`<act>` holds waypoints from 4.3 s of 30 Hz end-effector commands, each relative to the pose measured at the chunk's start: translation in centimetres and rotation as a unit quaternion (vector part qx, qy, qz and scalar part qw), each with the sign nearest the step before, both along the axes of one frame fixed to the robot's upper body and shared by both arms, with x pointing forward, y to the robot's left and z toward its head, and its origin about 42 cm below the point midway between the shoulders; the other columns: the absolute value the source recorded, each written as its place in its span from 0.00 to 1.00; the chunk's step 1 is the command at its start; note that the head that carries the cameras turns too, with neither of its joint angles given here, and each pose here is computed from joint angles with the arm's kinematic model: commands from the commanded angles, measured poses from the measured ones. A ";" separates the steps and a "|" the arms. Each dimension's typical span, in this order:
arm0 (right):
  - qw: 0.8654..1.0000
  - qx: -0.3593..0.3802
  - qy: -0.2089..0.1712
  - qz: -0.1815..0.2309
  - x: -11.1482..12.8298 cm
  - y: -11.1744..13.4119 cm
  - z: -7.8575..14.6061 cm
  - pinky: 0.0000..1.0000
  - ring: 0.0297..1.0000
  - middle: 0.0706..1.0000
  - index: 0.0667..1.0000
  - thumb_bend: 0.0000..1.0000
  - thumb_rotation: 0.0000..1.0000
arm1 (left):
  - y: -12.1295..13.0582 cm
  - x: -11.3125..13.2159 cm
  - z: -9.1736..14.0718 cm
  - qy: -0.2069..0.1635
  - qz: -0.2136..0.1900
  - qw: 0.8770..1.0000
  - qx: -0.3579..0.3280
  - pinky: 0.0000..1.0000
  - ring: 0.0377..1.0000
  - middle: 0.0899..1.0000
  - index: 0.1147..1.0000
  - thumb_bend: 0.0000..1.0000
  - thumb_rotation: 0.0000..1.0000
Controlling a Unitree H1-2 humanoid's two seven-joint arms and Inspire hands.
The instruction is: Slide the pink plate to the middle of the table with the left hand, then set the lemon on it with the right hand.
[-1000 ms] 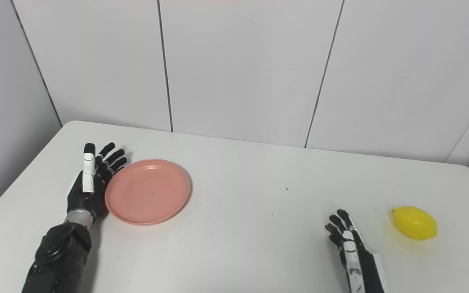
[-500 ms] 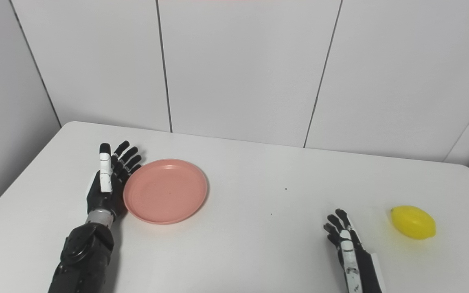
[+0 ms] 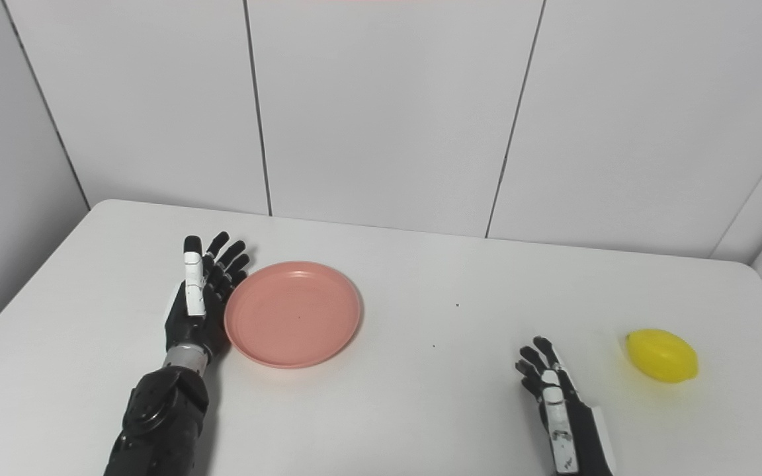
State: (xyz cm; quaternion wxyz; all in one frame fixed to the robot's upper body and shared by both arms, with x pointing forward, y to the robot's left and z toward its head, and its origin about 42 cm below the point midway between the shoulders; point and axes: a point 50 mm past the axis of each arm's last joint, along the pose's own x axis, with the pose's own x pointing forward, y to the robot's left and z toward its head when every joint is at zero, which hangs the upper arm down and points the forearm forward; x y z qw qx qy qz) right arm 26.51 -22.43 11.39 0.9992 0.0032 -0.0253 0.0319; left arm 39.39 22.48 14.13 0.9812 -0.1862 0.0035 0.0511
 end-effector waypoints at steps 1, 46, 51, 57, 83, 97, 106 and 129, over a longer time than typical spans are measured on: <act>0.999 0.014 0.033 0.035 -0.4 2.5 -0.6 0.88 0.85 0.85 0.89 0.63 1.00 | -0.7 -0.3 -0.5 0.023 -0.003 1.000 -0.005 0.98 0.91 0.88 0.91 0.86 0.96; 0.998 0.013 0.041 0.040 0.3 5.6 0.0 0.87 0.84 0.86 0.89 0.60 1.00 | -6.4 -0.2 0.3 0.008 -0.052 0.994 -0.092 1.00 0.95 0.91 0.93 0.74 0.99; 0.998 0.003 0.040 0.041 0.4 5.9 -0.1 0.87 0.84 0.86 0.89 0.60 1.00 | -6.7 -0.5 0.4 0.016 -0.057 0.994 -0.090 1.00 0.92 0.88 0.94 0.75 0.98; 0.998 0.006 0.043 0.041 0.7 6.7 -0.1 0.87 0.83 0.85 0.89 0.60 1.00 | -6.3 -0.4 0.0 0.013 -0.077 0.994 -0.074 1.00 0.94 0.91 0.99 0.78 1.00; 0.988 -0.059 -0.095 -0.107 0.6 4.4 4.6 0.78 0.76 0.73 0.73 0.65 1.00 | -6.2 -0.5 -1.0 0.026 -0.082 0.993 -0.083 1.00 0.96 0.93 1.00 0.77 0.99; 0.973 -0.105 -0.162 -0.129 0.9 0.9 9.3 0.68 0.71 0.73 0.74 0.55 0.84 | -7.0 -0.4 -1.3 0.027 -0.083 0.993 -0.084 1.00 0.95 0.93 1.00 0.77 0.99; 0.947 -0.191 -0.217 -0.139 2.6 -1.3 11.7 0.66 0.72 0.75 0.73 0.51 0.70 | -7.0 -0.6 -1.5 0.033 -0.085 0.992 -0.087 1.00 0.94 0.93 0.99 0.77 0.98; 0.731 -0.592 -0.233 -0.246 7.6 -8.7 13.3 0.57 0.64 0.67 0.67 0.83 0.93 | -7.0 -0.4 -1.5 0.035 -0.092 0.992 -0.085 1.00 0.95 0.93 1.00 0.75 1.00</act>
